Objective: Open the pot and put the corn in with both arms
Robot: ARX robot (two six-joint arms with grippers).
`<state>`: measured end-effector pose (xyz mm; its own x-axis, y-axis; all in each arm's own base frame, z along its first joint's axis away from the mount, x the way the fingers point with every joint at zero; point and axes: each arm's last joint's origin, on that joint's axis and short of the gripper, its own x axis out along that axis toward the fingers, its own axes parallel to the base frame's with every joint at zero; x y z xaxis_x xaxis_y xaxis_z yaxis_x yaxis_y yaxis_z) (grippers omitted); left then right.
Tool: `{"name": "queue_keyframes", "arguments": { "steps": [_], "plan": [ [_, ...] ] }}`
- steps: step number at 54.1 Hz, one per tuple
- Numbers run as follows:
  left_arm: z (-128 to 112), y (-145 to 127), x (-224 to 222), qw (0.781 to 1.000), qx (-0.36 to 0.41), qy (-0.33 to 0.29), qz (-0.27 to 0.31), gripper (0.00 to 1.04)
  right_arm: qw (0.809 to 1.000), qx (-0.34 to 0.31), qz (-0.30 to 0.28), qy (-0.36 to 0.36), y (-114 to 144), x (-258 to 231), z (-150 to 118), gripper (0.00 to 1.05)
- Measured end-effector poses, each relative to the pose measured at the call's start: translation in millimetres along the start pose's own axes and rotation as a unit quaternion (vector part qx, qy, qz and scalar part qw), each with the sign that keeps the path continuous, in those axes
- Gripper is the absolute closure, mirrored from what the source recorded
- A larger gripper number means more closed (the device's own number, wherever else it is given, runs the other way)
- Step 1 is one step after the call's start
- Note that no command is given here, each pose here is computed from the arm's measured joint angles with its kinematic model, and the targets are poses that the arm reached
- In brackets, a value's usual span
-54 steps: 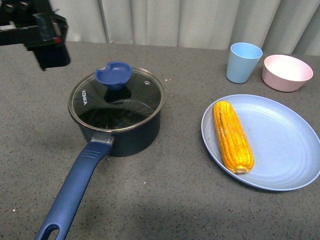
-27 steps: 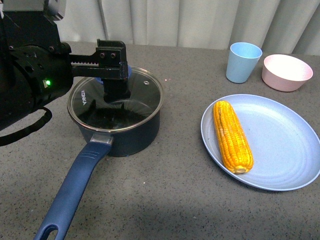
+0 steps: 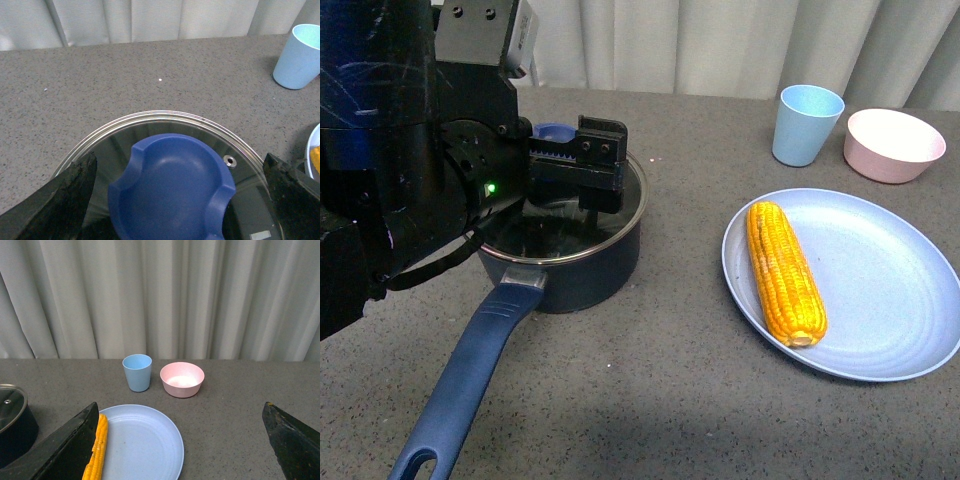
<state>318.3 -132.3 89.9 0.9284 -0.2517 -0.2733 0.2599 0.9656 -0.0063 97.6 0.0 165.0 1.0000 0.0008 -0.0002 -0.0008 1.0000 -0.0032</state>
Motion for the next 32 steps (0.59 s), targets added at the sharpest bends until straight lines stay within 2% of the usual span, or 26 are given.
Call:
{"name": "queue_keyframes", "arguments": {
  "steps": [22, 26, 32],
  "plan": [
    [-7, 5, 10, 1.0, 0.007, 0.009, -0.006, 0.07, 1.0, 0.0, 0.0, 0.0, 0, 0, 0, 0.09],
    [-8, 6, 11, 1.0, 0.007, 0.011, -0.004, 0.16, 1.0, 0.0, 0.0, 0.0, 0, 0, 0, 0.09],
    [-8, 8, 11, 1.0, 0.002, 0.012, -0.003, 0.34, 1.0, 0.0, 0.0, 0.0, 0, 0, 0, 0.09]
  ]
}}
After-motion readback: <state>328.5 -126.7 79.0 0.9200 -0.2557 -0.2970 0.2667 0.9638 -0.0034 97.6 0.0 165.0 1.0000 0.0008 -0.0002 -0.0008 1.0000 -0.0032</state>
